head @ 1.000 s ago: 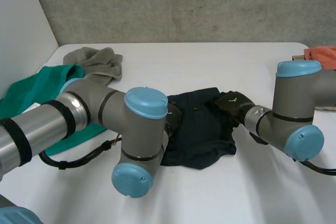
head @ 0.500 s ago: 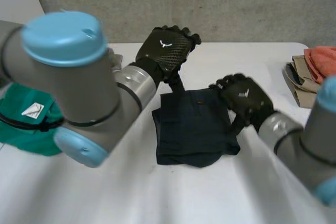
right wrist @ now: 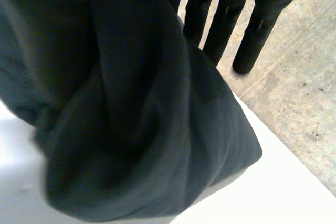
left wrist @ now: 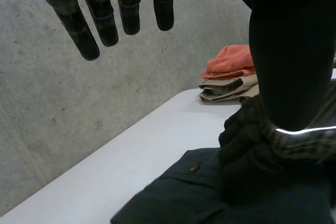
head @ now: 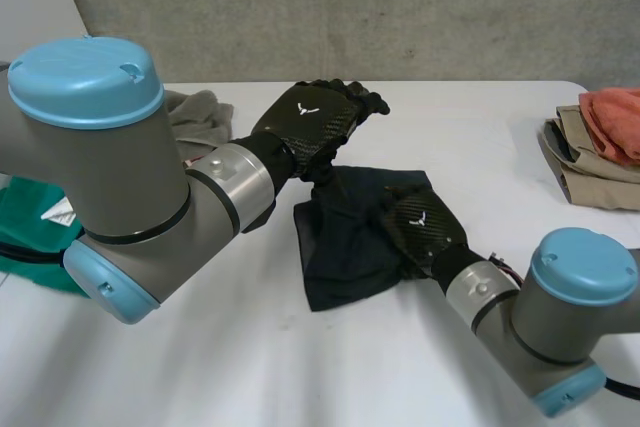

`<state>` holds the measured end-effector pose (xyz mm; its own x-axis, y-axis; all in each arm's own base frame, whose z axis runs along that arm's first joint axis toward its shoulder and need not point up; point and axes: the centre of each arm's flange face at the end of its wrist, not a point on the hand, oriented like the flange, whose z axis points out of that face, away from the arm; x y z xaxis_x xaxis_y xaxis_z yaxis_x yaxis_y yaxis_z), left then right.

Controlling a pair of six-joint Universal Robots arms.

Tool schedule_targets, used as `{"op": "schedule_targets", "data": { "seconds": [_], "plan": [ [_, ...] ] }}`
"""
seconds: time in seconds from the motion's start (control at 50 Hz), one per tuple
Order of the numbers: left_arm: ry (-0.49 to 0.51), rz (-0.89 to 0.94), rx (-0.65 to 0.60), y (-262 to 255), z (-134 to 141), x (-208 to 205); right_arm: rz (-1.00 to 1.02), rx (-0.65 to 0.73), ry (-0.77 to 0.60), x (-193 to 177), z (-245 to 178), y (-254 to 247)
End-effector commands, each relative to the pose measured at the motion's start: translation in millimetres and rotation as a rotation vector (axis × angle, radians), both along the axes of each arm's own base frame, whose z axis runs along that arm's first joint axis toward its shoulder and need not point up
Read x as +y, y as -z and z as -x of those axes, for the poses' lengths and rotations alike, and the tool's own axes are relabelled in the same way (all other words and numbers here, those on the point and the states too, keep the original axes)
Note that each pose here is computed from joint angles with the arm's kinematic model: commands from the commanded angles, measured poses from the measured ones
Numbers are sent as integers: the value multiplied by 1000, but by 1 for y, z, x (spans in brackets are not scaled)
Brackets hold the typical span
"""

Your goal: Fold the laundry.

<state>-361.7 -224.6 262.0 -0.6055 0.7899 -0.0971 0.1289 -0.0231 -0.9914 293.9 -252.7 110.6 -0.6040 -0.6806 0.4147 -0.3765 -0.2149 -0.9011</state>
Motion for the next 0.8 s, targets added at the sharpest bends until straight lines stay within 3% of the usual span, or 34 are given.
{"op": "schedule_targets", "data": {
  "seconds": [0.02,0.24,0.4,0.48,0.64,0.68,0.8],
  "plan": [
    [1,3,1,-1,0,0,30,-16,-4,-16,-9,-3],
    [-5,11,9,-5,-2,-1,175,-75,7,-50,-13,-40],
    [-10,41,31,-17,-4,1,395,-156,53,-128,30,-109],
    [-8,47,35,-20,-4,2,437,-230,30,-164,61,-141],
    [-4,48,36,-21,-3,3,495,-421,63,-238,165,-184],
    [-5,53,38,-22,-3,2,505,-456,81,-256,205,-184],
    [-5,54,37,-22,-2,1,494,-516,67,-292,261,-155]
  ]
}}
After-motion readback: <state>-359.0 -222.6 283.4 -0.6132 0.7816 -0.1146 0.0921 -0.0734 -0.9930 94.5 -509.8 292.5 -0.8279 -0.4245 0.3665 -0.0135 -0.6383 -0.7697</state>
